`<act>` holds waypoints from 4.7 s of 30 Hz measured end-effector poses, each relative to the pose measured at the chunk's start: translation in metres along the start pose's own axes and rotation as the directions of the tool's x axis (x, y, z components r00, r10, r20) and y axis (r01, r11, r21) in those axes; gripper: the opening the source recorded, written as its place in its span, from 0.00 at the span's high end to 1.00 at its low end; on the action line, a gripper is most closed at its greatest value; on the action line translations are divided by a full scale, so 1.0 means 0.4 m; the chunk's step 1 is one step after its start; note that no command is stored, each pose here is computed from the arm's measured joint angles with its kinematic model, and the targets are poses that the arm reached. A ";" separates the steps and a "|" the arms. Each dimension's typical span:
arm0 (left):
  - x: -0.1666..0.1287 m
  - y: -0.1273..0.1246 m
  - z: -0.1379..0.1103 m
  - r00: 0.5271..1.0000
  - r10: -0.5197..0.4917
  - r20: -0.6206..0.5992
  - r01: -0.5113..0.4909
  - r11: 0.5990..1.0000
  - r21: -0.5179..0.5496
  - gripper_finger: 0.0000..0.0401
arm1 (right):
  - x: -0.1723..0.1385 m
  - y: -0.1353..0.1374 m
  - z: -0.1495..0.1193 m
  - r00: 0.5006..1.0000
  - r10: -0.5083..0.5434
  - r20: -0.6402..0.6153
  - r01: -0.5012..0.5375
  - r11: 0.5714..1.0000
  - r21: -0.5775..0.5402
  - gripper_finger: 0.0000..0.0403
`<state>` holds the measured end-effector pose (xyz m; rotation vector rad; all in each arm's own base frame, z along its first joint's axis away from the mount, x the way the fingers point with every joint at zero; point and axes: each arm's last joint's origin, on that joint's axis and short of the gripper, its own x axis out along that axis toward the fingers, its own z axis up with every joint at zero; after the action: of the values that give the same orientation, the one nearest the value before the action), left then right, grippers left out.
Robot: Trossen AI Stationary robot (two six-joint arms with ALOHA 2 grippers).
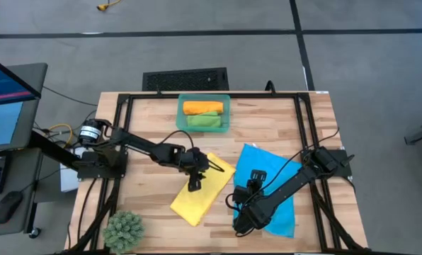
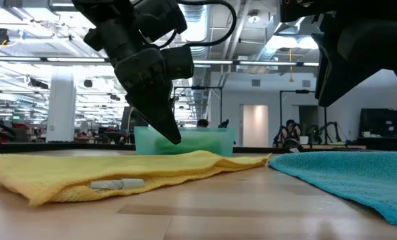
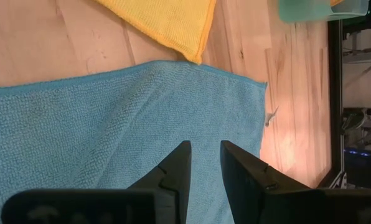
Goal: Roll microfiber towels into tight, uniform cylinder then place into a basket
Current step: Fold the yellow towel
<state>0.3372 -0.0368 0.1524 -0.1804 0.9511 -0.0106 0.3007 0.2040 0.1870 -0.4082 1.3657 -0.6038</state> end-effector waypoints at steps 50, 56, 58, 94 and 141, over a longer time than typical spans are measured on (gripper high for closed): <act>-0.039 -0.235 0.021 0.876 0.480 0.051 -0.473 0.875 -0.108 0.72 | 0.000 0.005 0.006 1.000 0.017 0.023 -0.017 1.000 0.018 0.73; -0.080 -0.305 0.015 0.847 0.522 0.106 -0.521 0.853 -0.039 0.72 | 0.002 0.004 0.012 0.999 0.005 0.053 -0.006 1.000 0.030 0.73; -0.088 -0.323 0.014 0.845 0.518 0.129 -0.522 0.853 -0.002 0.72 | 0.005 0.003 0.020 0.997 -0.003 0.083 -0.001 0.999 0.048 0.73; -0.190 -0.478 -0.168 0.833 0.537 0.135 -0.554 0.809 0.199 0.72 | -0.005 0.045 0.124 0.902 0.104 0.418 -0.042 0.987 -0.154 0.73; -0.047 -0.577 -0.263 0.906 0.404 0.128 -0.418 0.806 0.419 0.54 | -0.069 0.177 0.070 0.712 0.468 0.523 -0.339 0.882 -0.328 0.73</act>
<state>0.2570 -0.2783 0.1445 0.4495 0.9158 0.1788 0.3375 0.2746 0.1707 -0.4016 0.8614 0.0580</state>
